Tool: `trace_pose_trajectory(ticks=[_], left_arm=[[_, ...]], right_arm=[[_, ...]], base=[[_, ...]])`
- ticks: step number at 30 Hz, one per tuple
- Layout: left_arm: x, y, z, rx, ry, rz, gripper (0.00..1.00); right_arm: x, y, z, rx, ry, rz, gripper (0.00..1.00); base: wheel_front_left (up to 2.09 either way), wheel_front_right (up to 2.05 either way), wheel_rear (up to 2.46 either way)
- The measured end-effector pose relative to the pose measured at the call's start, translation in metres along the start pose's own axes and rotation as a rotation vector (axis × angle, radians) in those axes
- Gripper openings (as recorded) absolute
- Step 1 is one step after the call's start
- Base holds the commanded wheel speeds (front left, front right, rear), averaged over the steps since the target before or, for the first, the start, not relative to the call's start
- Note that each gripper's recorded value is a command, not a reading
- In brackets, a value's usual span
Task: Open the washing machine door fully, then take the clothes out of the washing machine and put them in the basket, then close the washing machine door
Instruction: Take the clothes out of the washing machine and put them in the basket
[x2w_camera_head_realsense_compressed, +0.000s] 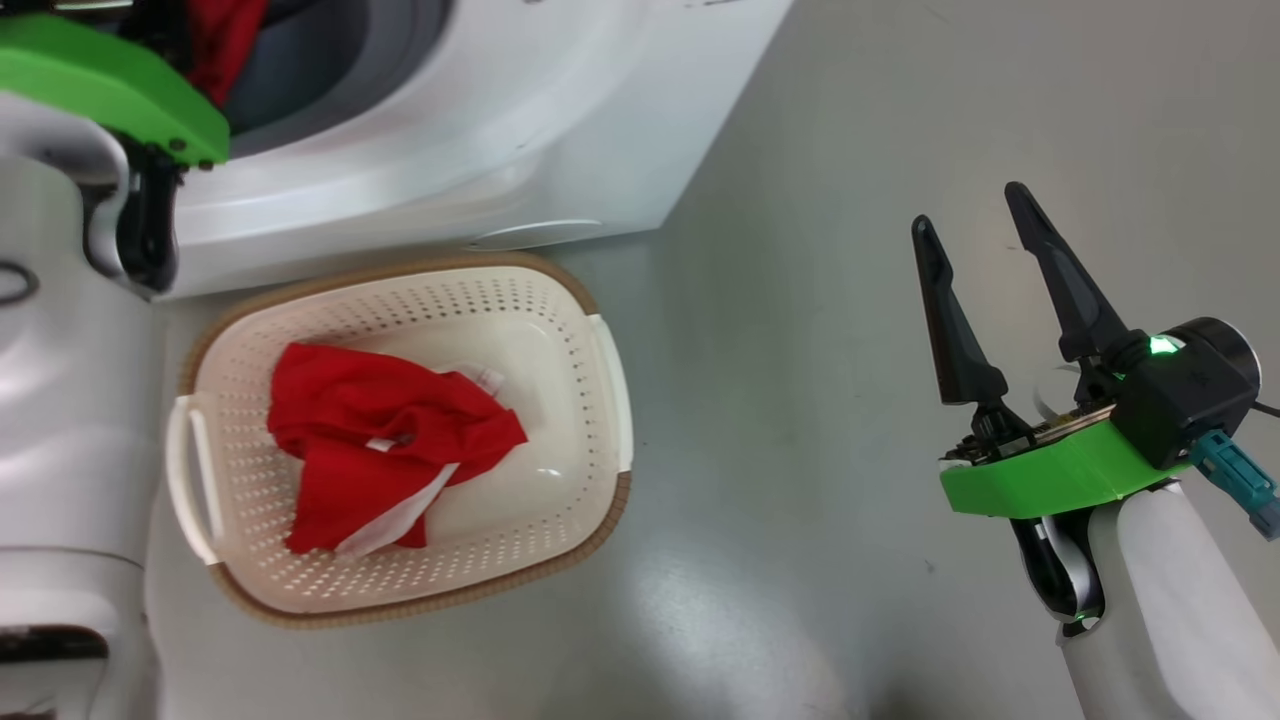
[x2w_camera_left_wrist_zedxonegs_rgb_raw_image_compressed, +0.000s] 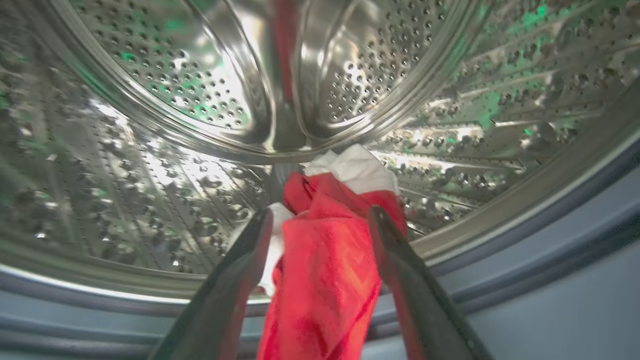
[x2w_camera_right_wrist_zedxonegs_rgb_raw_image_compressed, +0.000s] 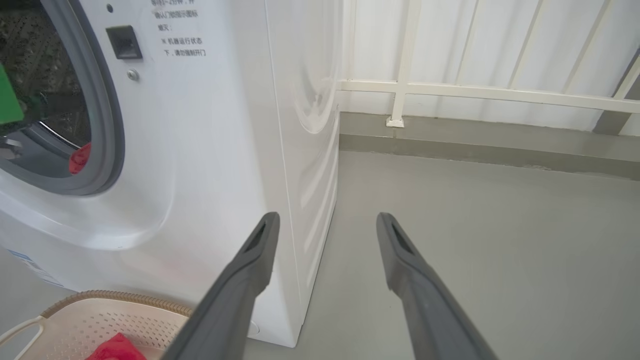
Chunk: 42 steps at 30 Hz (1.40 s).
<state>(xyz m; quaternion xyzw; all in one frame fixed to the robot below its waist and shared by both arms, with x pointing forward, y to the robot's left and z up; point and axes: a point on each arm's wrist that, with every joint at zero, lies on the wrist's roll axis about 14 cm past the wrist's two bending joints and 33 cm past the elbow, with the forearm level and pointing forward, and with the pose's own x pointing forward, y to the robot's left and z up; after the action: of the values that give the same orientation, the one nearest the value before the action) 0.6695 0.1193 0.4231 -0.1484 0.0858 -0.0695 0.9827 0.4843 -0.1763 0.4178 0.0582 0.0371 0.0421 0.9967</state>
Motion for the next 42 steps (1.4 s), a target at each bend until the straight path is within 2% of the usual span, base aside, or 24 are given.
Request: trace_pose_trajectory(ticks=[3,9,15,19,20,21,28,33,42], left_arm=[[0.006,-0.006,-0.016,0.020,0.092,-0.029,1.00],[0.000,0.014,-0.060,0.126,0.327,-0.017,1.00],[-0.003,0.021,-0.070,0.168,0.426,-0.005,1.00],[-0.003,0.022,-0.070,0.195,0.434,-0.009,1.00],[-0.002,0.022,-0.068,0.197,0.420,-0.009,0.34],[-0.001,0.022,-0.066,0.197,0.398,-0.007,0.00],[-0.002,0.027,-0.061,0.198,0.338,0.010,0.00],[-0.001,0.032,-0.040,0.165,0.208,0.037,0.00],[-0.013,0.032,-0.007,0.133,0.078,0.045,0.00]], right_arm=[[-0.003,-0.006,-0.002,-0.001,0.007,-0.019,1.00],[-0.007,-0.013,-0.004,-0.008,0.017,-0.041,1.00],[-0.009,-0.014,-0.002,-0.008,0.015,-0.043,1.00],[-0.010,-0.015,-0.001,-0.007,0.013,-0.047,1.00],[-0.010,-0.015,-0.001,-0.005,0.013,-0.048,1.00],[-0.010,-0.015,-0.001,-0.003,0.012,-0.048,1.00],[-0.007,-0.013,0.001,0.022,0.002,-0.044,1.00],[-0.005,-0.008,0.001,0.029,-0.002,-0.033,1.00],[-0.001,0.004,0.012,0.041,-0.033,-0.003,1.00]], base=[[0.00,0.00,0.00],[0.00,0.00,0.00],[0.00,0.00,0.00],[0.00,0.00,0.00],[0.00,0.00,0.00],[0.00,0.00,0.00],[0.00,0.00,0.00],[0.00,0.00,0.00],[0.00,0.00,0.00]])
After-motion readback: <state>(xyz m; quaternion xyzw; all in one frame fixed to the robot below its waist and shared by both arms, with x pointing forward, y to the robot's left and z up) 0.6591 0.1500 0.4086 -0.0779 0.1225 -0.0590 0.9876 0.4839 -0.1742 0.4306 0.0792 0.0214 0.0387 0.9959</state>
